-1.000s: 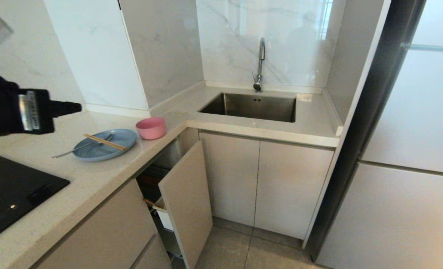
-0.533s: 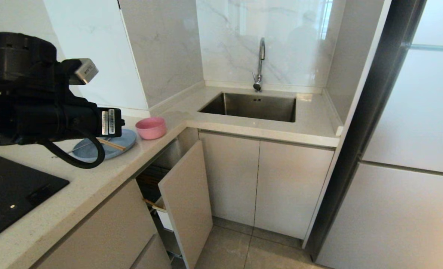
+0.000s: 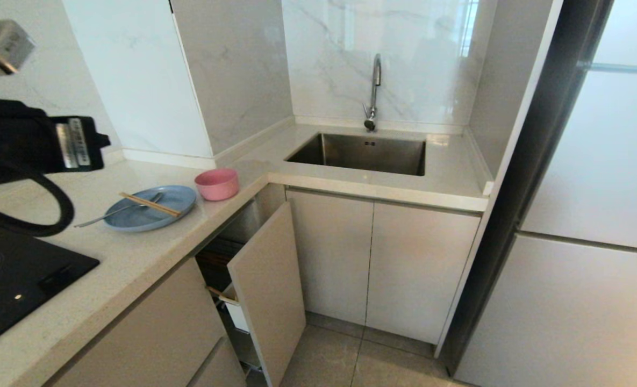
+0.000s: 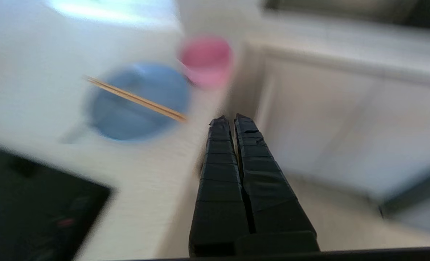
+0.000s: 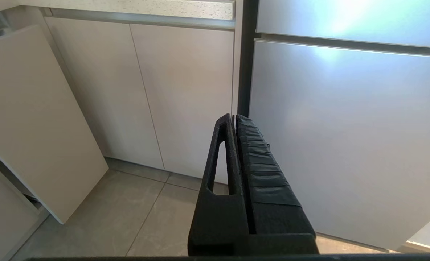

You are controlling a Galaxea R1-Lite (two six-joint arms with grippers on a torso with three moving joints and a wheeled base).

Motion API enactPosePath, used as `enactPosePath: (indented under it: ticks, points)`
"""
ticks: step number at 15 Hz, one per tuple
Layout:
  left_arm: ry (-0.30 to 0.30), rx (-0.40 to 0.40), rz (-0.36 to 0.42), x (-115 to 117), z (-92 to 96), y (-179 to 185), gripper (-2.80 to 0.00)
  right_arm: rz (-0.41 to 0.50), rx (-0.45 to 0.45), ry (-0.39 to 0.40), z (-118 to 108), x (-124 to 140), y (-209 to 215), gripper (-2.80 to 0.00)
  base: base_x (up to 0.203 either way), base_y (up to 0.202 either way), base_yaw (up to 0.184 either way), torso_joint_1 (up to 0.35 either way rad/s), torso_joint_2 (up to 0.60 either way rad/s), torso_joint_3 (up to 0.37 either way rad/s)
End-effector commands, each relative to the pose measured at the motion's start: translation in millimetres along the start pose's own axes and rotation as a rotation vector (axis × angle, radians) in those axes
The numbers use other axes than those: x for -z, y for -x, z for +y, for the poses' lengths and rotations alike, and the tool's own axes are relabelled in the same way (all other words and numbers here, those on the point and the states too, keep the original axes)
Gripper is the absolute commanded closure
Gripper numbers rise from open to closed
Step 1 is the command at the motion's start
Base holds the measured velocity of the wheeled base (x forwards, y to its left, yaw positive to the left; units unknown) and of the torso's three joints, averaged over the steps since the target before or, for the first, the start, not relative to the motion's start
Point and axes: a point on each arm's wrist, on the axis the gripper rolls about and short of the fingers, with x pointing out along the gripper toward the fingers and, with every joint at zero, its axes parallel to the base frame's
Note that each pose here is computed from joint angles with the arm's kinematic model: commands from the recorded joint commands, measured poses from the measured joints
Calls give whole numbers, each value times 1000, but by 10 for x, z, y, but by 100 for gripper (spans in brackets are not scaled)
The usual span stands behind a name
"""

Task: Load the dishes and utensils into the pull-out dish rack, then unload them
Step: Open the cupboard

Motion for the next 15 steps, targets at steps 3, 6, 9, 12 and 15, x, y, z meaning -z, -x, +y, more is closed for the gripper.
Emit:
enactPosePath:
  ticks: [3,6,9,12,15]
  points:
    - [49,-96,-222,-31,352,998,0,9,0,0,0,25,-6,0,0,0,0,0,0,0]
    - [13,-177,-219,234,462,1230,0,9,0,0,0,25,-6,0,0,0,0,0,0,0]
    - [-10,-127,-107,262,440,832,0,9,0,0,0,25,-6,0,0,0,0,0,0,0]
    - [-26,-21,46,300,394,214,0,7,0,0,0,21,-5,0,0,0,0,0,0,0]
    - [-33,57,194,396,322,-464,0,7,0,0,0,21,-5,0,0,0,0,0,0,0]
